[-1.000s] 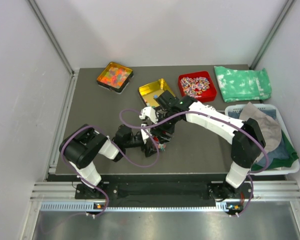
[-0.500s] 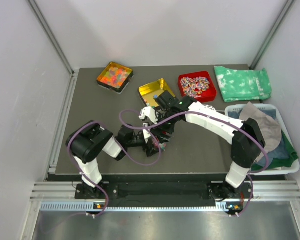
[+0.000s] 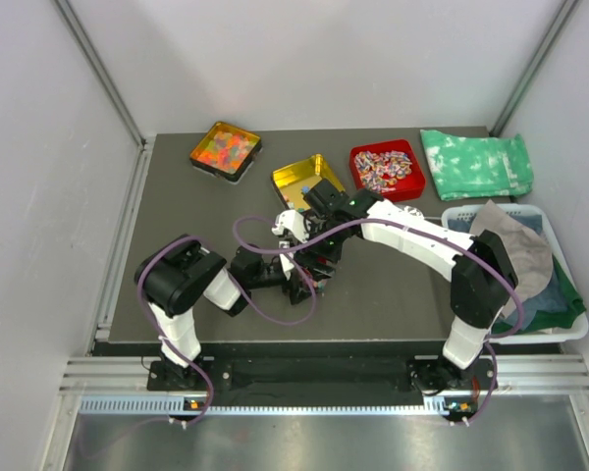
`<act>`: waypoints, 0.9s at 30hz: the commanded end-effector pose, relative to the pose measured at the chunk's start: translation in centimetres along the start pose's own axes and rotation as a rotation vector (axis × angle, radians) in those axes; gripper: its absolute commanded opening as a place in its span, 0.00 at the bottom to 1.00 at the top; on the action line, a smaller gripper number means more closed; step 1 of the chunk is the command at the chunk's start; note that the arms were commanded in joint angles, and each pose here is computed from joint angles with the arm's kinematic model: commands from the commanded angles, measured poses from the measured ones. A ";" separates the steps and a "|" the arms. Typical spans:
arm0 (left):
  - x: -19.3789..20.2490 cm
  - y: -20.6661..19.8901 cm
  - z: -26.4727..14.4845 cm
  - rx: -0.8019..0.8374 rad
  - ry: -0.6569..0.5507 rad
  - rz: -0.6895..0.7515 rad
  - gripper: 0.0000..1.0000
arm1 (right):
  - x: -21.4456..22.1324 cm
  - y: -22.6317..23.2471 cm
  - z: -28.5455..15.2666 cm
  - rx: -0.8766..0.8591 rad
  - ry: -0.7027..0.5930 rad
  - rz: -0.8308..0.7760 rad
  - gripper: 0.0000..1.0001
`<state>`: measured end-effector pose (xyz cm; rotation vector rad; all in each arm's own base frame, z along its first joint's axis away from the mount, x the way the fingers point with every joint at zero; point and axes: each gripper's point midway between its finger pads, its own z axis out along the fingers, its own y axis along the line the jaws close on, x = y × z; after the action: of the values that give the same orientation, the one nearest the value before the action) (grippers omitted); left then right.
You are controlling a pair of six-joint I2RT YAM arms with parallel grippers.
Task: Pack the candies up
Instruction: Close the bottle lid on the packing bottle, then screw the bottle lid onto the packing bottle.
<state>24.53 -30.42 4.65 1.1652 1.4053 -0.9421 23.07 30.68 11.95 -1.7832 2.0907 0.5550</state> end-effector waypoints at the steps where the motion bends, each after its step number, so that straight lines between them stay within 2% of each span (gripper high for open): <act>1: -2.0 0.0 0.5 0.024 -0.070 0.060 0.87 | -1.2 0.0 0.1 0.008 -0.030 -0.014 0.73; 4: -1.8 -0.5 0.6 0.052 -0.061 0.053 0.78 | -1.2 0.0 -0.3 0.015 -0.031 -0.017 0.74; 7: -1.5 -0.7 0.6 0.060 -0.053 0.050 0.73 | -1.1 0.1 -0.8 0.019 -0.030 -0.025 0.80; 11: -1.6 -0.8 0.7 0.063 -0.052 0.050 0.75 | -0.8 0.0 -1.5 0.024 -0.032 -0.034 0.88; 13: -1.6 -0.8 0.7 0.061 -0.052 0.052 0.77 | -0.5 0.0 -2.2 0.018 -0.033 -0.034 0.97; 14: -1.5 -0.7 0.7 0.062 -0.050 0.051 0.77 | -0.5 -0.2 -2.7 0.024 -0.042 -0.037 0.99; 19: -1.5 -0.9 0.7 0.069 -0.051 0.050 0.77 | 0.3 -0.9 -4.2 0.052 -0.054 -0.075 0.99; 27: -1.3 -1.4 0.8 0.105 -0.046 0.042 0.77 | 0.2 -0.8 -5.4 0.085 -0.092 -0.224 0.99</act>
<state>23.66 -30.81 4.64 1.2010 1.3854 -0.9853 23.86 27.50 14.54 -1.8377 1.9563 0.4694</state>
